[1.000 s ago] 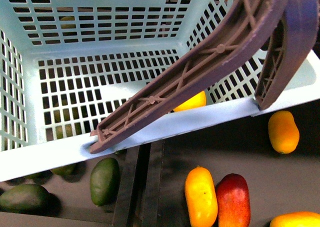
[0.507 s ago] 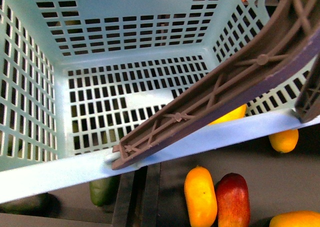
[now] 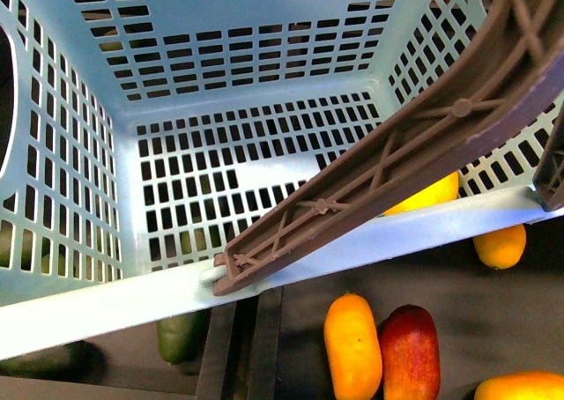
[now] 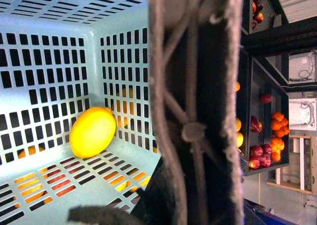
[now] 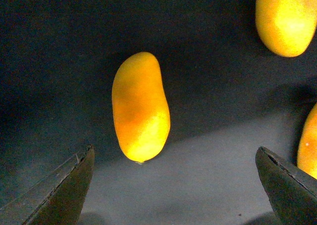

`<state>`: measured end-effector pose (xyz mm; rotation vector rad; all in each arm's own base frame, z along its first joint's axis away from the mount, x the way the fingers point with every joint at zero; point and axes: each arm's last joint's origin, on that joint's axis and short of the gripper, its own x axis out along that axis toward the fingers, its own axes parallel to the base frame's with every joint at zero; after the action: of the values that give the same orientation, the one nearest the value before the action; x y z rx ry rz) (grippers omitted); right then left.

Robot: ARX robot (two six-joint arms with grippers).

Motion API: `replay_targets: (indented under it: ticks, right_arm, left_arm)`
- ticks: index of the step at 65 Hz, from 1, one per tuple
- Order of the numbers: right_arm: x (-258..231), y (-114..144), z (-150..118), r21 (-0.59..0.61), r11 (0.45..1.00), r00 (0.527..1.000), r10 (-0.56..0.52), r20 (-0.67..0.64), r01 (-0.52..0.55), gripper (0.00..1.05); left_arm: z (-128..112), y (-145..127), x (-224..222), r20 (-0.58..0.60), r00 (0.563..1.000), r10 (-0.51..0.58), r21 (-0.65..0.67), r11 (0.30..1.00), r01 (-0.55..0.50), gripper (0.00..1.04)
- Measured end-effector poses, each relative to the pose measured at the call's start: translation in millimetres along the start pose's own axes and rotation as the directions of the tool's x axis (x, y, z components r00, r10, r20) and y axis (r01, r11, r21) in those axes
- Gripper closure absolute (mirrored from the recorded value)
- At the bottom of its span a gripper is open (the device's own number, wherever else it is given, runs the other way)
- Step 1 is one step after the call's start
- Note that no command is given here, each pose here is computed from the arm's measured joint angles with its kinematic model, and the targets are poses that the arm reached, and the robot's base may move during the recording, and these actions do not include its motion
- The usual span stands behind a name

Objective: Pick lemon and mango into basket

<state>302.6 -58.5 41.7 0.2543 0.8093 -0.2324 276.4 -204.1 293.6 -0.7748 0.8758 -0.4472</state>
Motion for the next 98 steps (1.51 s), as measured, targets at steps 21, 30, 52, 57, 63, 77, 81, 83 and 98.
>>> replay_targets:
  ticks: [21, 30, 52, 57, 63, 77, 81, 83, 98]
  right_arm:
    - [61, 16, -1, -0.018, 0.999, 0.996, -0.029, -0.082, 0.028, 0.09]
    - [79, 23, 2, -0.02, 0.999, 0.994, -0.032, -0.103, 0.03, 0.09]
    - [114, 39, 5, 0.002, 0.999, 0.99, -0.034, -0.135, 0.035, 0.09]
    - [122, 42, 3, 0.006, 0.999, 0.988, -0.037, -0.148, 0.039, 0.09]
    - [129, 44, -1, 0.012, 0.999, 0.985, -0.042, -0.168, 0.045, 0.09]
    - [141, 47, -9, 0.027, 0.998, 0.979, -0.049, -0.197, 0.056, 0.09]
    - [143, 47, -9, 0.035, 0.998, 0.979, -0.053, -0.199, 0.061, 0.13]
    - [143, 47, -8, 0.036, 0.997, 0.979, -0.054, -0.198, 0.063, 0.16]
    - [143, 40, -7, 0.075, 0.995, 0.98, -0.042, -0.196, 0.058, 0.46]
  left_arm:
    - [0, 0, 0, 0.009, 1.0, 0.006, 0.001, 1.0, -0.006, 1.01]
    - [0, 0, 0, 0.004, 1.0, 0.003, 0.001, 1.0, -0.003, 1.01]
    - [0, 0, 0, 0.004, 1.0, 0.003, 0.001, 1.0, -0.003, 1.01]
    - [0, 0, 0, 0.006, 1.0, 0.004, 0.001, 1.0, -0.004, 1.01]
    - [0, 0, 0, 0.007, 1.0, 0.005, 0.001, 1.0, -0.005, 1.01]
    - [0, 0, 0, 0.003, 1.0, 0.002, 0.001, 1.0, -0.002, 1.01]
    - [0, 0, 0, 0.003, 1.0, 0.002, 0.0, 1.0, -0.002, 1.01]
    - [0, 0, 0, 0.003, 1.0, 0.002, 0.0, 1.0, -0.002, 1.01]
    - [0, 0, 0, 0.004, 1.0, 0.003, 0.001, 1.0, -0.003, 1.01]
